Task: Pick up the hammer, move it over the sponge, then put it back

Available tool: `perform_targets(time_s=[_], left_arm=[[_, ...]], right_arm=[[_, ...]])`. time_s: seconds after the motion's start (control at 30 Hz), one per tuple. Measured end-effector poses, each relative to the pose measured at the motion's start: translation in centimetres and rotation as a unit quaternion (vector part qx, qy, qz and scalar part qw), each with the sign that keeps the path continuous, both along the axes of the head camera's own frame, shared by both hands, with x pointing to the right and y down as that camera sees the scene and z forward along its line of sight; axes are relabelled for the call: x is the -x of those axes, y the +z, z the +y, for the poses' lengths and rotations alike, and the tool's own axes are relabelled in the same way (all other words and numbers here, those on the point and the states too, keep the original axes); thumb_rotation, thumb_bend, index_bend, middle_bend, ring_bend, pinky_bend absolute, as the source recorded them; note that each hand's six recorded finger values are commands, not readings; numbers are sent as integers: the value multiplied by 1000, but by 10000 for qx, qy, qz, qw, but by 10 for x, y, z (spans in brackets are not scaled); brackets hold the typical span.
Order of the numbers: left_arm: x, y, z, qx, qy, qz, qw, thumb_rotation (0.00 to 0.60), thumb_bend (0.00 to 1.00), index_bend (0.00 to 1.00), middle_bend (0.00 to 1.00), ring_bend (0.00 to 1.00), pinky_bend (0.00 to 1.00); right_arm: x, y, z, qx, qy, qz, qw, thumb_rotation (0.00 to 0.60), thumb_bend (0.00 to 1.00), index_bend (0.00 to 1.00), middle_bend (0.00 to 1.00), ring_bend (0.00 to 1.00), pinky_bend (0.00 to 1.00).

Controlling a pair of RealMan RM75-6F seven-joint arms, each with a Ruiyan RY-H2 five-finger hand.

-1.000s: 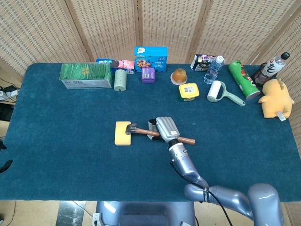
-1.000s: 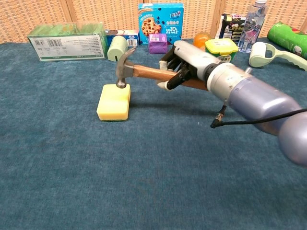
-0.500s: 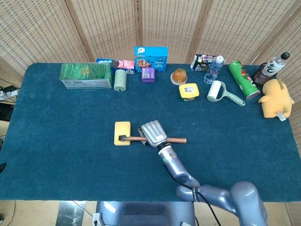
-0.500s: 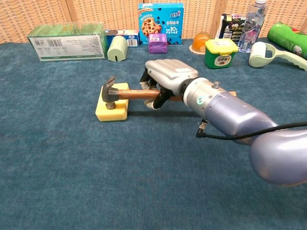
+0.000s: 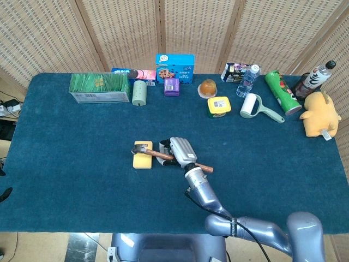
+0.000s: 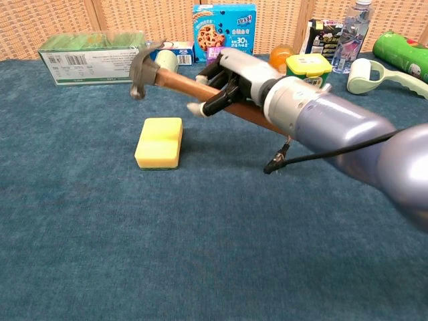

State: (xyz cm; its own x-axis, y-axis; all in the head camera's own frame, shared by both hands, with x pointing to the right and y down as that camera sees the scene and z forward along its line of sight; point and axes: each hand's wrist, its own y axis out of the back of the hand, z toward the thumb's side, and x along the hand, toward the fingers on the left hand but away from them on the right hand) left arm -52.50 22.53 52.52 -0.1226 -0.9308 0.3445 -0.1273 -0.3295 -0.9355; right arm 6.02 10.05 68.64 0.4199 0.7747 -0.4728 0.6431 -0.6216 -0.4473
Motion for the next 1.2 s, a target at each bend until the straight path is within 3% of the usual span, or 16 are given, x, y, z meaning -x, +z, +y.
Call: perform_targets(time_s=[0.1, 0.27, 0.6, 0.77, 1.03, 1.1, 1.2], left_arm=[[-1, 0, 0, -4, 10, -2, 10000, 600, 225, 451, 366, 264, 186], [-1, 0, 0, 5, 1, -18, 10000, 600, 225, 451, 366, 264, 186], [0, 2, 1, 42, -24, -27, 10000, 600, 224, 451, 366, 264, 186], [1, 2, 1, 50, -39, -28, 10000, 600, 225, 451, 366, 264, 186], [1, 2, 1, 35, -39, -19, 10000, 600, 224, 450, 366, 264, 186], [1, 3, 0, 32, -33, -5, 10000, 600, 224, 451, 366, 264, 186], [0, 4, 0, 27, -11, 15, 10000, 600, 225, 451, 366, 264, 186]], right_arm=[[-8, -3, -4, 233, 154, -258, 9993, 600, 413, 897, 1000, 1000, 1000], [-12, -2, -5, 266, 130, -249, 9993, 600, 413, 897, 1000, 1000, 1000], [-10, 7, -4, -381, -546, 693, 9954, 600, 414, 897, 1000, 1000, 1000], [-3, 13, 0, -861, -1146, 1411, 9796, 600, 413, 898, 1000, 1000, 1000], [5, 20, 7, -1617, -2076, 2639, 9280, 600, 410, 897, 1000, 1000, 1000], [5, 18, 6, -1612, -2084, 2724, 9254, 600, 409, 897, 1000, 1000, 1000], [6, 8, 4, -1462, -1923, 2495, 9378, 600, 409, 898, 1000, 1000, 1000]])
